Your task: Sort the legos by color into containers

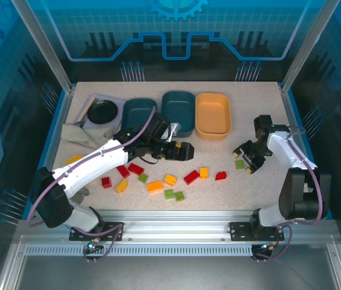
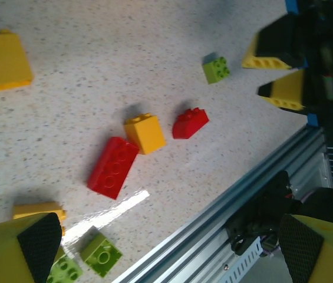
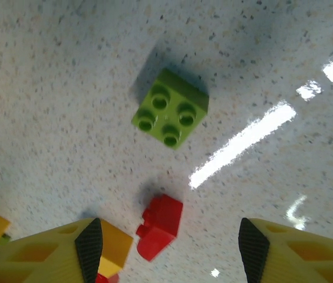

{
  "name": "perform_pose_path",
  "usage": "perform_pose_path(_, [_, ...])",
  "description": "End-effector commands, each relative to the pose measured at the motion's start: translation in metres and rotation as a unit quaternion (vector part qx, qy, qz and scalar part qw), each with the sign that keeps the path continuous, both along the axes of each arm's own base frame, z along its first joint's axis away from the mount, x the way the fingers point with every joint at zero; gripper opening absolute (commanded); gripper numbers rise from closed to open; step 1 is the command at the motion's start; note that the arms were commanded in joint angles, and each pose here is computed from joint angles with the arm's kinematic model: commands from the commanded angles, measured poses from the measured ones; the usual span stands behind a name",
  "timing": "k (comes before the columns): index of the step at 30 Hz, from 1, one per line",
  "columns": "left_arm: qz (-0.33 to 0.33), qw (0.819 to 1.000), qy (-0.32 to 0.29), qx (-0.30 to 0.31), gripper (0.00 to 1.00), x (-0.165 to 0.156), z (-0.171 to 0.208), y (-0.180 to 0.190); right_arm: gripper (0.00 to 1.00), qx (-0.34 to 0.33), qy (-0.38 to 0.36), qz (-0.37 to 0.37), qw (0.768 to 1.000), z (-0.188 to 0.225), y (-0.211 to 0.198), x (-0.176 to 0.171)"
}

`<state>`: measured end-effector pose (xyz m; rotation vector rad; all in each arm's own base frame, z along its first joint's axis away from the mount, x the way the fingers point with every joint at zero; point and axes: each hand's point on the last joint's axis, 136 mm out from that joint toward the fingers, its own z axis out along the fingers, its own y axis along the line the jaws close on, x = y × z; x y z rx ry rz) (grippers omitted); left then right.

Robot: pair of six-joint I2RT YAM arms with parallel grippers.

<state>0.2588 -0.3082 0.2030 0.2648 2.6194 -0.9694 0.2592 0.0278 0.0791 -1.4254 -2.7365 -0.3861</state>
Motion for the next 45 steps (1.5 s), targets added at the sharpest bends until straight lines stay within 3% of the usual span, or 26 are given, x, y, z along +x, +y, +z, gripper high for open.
perform_pose_path(1, [-0.012, 1.0, -0.011, -0.025, 0.98, 0.004, 0.003, -0.013, 0.65, 0.022, 0.0, -0.058, 0.998, -0.015, -0.005, 0.015])
perform_pose_path(11, [-0.015, 1.0, -0.008, -0.021, 0.99, 0.01, 0.002, -0.019, 0.65, 0.049, 0.046, -0.099, 0.993, -0.042, -0.007, 0.023])
perform_pose_path(20, [-0.01, 1.0, -0.008, -0.02, 0.99, 0.011, 0.003, -0.019, 0.48, 0.04, 0.064, -0.115, 0.991, -0.056, -0.01, 0.02])
perform_pose_path(28, [-0.01, 1.0, -0.009, -0.017, 0.99, 0.011, 0.004, -0.018, 0.51, 0.034, 0.077, -0.116, 0.99, -0.063, -0.012, 0.017])
perform_pose_path(33, [-0.004, 1.0, -0.014, -0.013, 0.98, 0.012, 0.006, -0.016, 0.3, 0.024, 0.069, -0.109, 0.991, -0.06, -0.014, 0.018])
perform_pose_path(35, [0.003, 1.0, -0.018, -0.009, 0.99, 0.014, 0.007, -0.013, 0.25, 0.007, 0.046, -0.092, 0.995, -0.047, -0.014, 0.024])
perform_pose_path(38, [0.029, 0.999, -0.017, -0.003, 0.99, 0.023, 0.01, -0.003, 0.25, -0.066, -0.021, 0.001, 0.998, -0.003, -0.006, 0.051])
perform_pose_path(42, [0.088, 0.996, -0.01, -0.027, 0.99, 0.044, 0.019, 0.019, 0.26, -0.127, -0.11, 0.135, 0.977, 0.054, 0.044, 0.093])
perform_pose_path(45, [0.131, 0.99, -0.01, -0.047, 0.99, 0.06, 0.029, 0.036, 0.26, -0.138, -0.151, 0.181, 0.962, 0.073, 0.073, 0.12])
